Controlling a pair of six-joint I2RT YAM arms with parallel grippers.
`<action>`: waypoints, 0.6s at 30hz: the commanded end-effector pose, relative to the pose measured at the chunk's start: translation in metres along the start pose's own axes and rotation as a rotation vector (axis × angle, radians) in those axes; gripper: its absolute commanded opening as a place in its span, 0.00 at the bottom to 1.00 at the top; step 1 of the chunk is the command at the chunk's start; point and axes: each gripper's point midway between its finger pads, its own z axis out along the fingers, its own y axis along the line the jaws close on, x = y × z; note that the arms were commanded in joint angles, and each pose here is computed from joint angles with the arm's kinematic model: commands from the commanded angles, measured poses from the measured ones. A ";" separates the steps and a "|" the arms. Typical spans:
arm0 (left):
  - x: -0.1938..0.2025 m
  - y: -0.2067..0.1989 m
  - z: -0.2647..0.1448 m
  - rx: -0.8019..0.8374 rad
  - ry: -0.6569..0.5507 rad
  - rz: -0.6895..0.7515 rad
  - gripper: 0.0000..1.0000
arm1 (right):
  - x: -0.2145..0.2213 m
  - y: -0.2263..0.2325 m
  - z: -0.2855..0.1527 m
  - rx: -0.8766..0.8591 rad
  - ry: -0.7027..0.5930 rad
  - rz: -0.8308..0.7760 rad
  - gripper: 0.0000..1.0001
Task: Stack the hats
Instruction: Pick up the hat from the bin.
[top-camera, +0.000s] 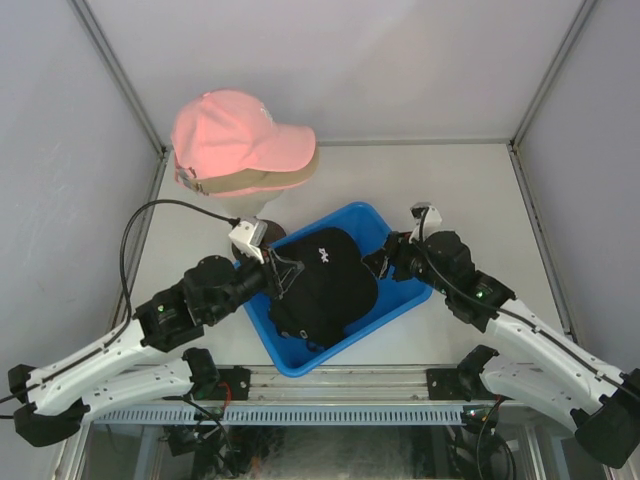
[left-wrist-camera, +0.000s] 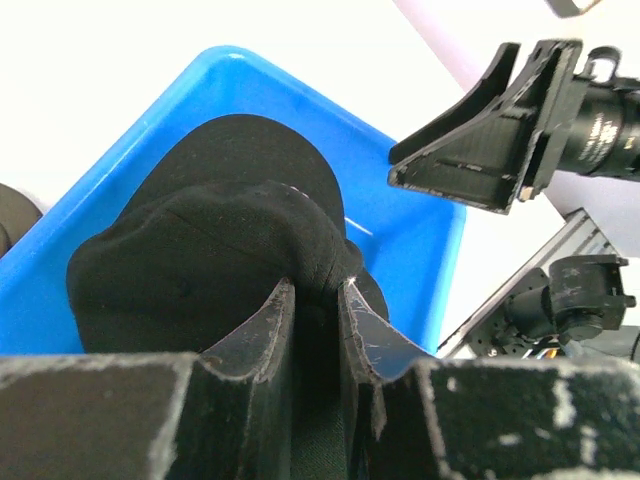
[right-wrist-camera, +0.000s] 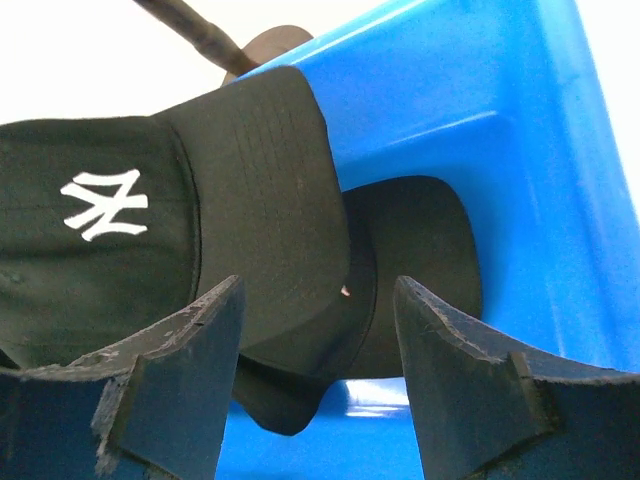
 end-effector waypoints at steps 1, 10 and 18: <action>-0.043 -0.025 -0.018 0.096 -0.091 -0.010 0.13 | -0.014 0.029 -0.005 -0.151 -0.044 -0.002 0.61; -0.055 -0.043 -0.031 0.187 -0.101 -0.017 0.12 | -0.012 0.043 -0.003 -0.264 -0.029 0.023 0.61; -0.067 -0.056 -0.043 0.256 -0.130 -0.020 0.12 | -0.017 0.048 -0.003 -0.331 -0.024 0.063 0.16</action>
